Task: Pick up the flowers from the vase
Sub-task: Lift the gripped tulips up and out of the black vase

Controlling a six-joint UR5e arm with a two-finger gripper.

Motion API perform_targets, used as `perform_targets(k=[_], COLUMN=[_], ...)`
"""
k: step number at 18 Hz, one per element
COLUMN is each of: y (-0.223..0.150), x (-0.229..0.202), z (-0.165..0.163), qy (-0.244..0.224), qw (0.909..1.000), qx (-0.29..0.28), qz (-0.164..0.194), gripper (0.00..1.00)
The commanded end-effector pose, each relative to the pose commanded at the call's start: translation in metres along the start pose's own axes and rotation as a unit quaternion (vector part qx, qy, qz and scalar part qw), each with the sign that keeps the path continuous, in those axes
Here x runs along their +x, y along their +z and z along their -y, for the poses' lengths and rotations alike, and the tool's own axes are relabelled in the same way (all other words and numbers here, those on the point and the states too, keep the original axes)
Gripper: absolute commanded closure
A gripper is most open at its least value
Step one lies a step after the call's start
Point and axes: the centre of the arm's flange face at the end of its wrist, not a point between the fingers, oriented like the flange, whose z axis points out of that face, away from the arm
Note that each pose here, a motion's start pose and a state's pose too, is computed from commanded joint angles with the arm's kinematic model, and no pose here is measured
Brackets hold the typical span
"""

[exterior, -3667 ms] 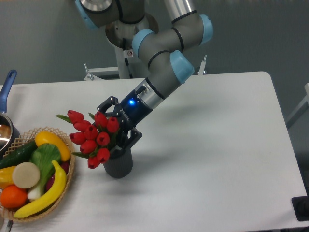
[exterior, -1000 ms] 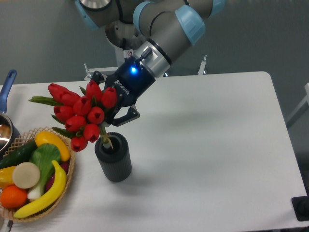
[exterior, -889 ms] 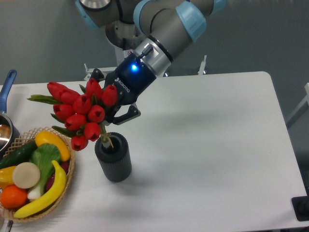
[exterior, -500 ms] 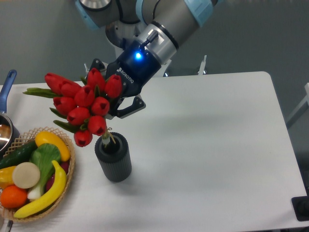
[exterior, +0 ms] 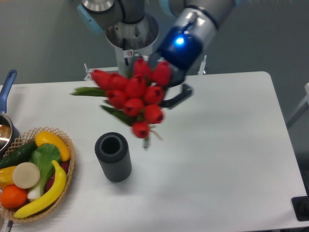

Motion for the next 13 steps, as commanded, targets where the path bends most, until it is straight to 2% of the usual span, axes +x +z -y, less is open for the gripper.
perform_targets(k=[6,13], y=[-0.006,-0.014], x=[-0.02,-0.026], z=[-0.021,-0.028], qy=[0.004,-0.002], qw=[0.9999,0.9999], qx=[-0.004,-0.005], qz=[0.009,0.016], gripper=[0.54,0.54])
